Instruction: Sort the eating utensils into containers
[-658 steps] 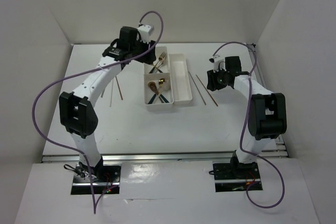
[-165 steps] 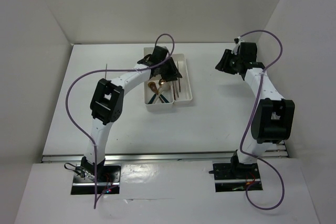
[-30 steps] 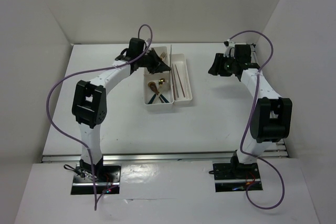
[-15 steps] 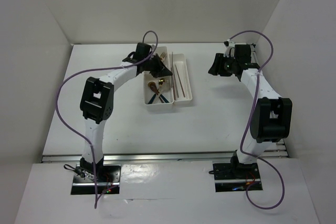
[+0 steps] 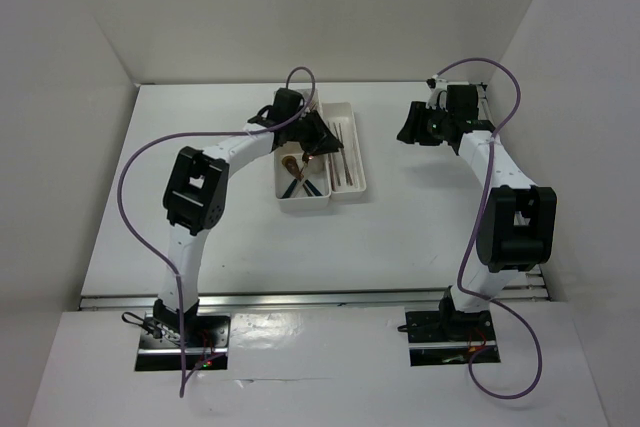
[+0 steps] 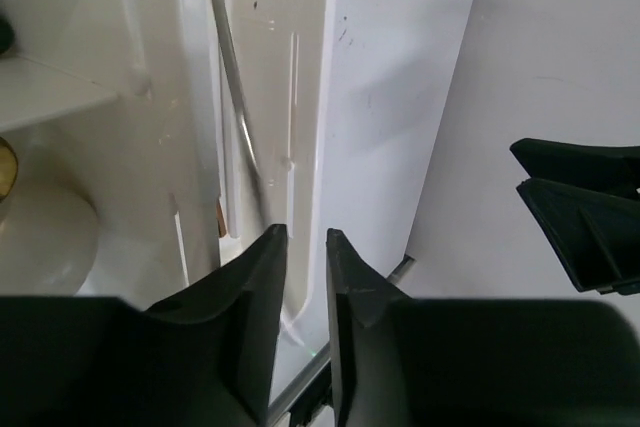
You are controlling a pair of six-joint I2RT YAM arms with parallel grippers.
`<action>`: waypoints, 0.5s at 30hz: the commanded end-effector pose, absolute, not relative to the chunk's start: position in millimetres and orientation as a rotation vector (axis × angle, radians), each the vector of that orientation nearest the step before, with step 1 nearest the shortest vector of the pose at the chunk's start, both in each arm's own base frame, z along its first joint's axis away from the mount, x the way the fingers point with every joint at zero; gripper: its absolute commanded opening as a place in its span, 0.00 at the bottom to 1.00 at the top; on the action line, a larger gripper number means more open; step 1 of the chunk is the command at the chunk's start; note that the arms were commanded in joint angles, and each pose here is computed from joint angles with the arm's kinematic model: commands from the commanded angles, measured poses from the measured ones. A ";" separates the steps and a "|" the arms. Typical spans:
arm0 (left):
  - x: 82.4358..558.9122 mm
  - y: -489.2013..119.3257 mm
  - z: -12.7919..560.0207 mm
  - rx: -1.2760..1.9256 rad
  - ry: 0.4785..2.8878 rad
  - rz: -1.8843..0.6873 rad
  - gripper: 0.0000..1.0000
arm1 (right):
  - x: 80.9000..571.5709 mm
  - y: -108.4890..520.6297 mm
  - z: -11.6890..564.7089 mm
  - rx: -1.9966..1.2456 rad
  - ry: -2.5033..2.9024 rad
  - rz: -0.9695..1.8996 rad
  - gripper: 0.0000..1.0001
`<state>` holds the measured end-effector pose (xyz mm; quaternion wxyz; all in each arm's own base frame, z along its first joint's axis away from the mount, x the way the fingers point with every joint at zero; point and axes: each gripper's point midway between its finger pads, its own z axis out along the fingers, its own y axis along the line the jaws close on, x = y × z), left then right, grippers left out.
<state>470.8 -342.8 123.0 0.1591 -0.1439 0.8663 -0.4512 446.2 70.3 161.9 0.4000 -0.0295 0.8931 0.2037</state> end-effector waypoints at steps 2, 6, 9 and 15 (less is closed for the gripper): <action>484.9 -352.2 143.3 -0.370 2.397 -1.331 0.37 | 444.1 71.8 172.1 -0.106 2.228 0.496 0.54; 496.2 -354.6 174.9 -0.254 2.306 -1.322 0.43 | 444.7 71.8 168.2 -0.104 2.237 0.497 0.54; 508.1 -349.4 215.6 -0.128 2.209 -1.234 0.47 | 444.7 71.8 168.2 -0.104 2.237 0.497 0.54; 503.2 -297.5 271.4 0.192 2.104 -1.046 0.59 | 450.7 69.9 172.4 -0.168 2.198 0.464 0.54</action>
